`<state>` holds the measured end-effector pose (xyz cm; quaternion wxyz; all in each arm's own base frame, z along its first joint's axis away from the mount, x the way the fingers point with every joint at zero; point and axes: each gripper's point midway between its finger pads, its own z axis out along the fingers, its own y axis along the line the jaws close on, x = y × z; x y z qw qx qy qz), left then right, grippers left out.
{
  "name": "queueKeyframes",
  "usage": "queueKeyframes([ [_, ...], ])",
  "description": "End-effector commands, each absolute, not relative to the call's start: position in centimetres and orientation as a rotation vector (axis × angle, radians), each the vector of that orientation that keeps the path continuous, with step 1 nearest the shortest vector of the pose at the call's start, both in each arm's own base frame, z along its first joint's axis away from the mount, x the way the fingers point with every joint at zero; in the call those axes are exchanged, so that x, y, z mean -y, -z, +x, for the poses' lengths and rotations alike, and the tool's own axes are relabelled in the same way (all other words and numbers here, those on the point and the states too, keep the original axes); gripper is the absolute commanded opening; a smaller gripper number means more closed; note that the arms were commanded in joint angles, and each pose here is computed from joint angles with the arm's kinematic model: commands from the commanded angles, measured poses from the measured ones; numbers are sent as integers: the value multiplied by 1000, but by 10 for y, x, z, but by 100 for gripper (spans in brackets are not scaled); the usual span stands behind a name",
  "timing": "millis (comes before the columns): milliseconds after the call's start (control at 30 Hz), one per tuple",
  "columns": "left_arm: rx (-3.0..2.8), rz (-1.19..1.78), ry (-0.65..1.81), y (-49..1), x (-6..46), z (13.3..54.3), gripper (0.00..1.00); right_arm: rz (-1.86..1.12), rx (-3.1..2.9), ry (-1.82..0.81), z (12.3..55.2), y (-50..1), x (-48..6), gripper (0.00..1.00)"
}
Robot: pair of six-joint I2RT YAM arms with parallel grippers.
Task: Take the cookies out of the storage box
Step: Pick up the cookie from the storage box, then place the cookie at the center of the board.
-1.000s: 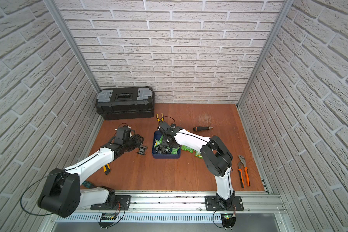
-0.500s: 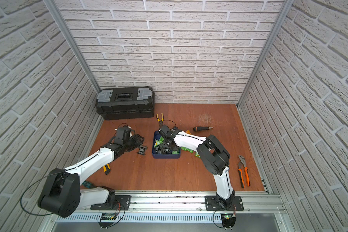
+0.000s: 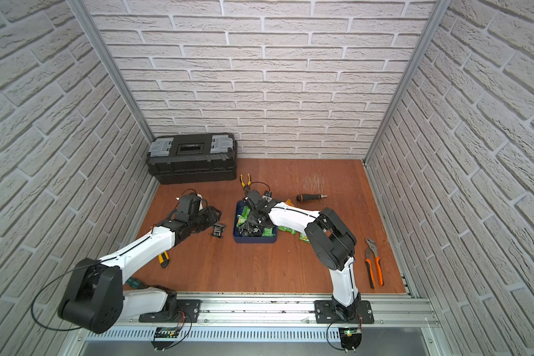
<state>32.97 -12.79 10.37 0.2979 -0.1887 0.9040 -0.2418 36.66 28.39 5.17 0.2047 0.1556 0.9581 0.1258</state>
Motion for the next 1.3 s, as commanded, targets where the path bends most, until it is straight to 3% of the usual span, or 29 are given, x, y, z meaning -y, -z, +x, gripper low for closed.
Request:
queueKeyframes([
  [0, -2375, -485, 660, -109, 131, 333, 53, 423, -2635, -403, 363, -75, -280, 11],
  [367, -2402, -473, 654, -105, 137, 333, 53, 267, -2619, -491, 347, -121, -275, 7],
  [567, -2447, -312, 574, -115, 156, 336, 53, 282, -2616, -437, 346, -140, -217, 6],
  [800, -2487, -101, 468, -124, 187, 338, 53, 561, -2669, -516, 340, -97, -129, 8],
  [967, -2502, 40, 390, -128, 215, 336, 54, 669, -2644, -579, 344, -75, -108, 9],
  [1267, -2505, 114, 477, -124, 254, 337, 53, 731, -2604, -627, 364, -55, -88, 11],
])
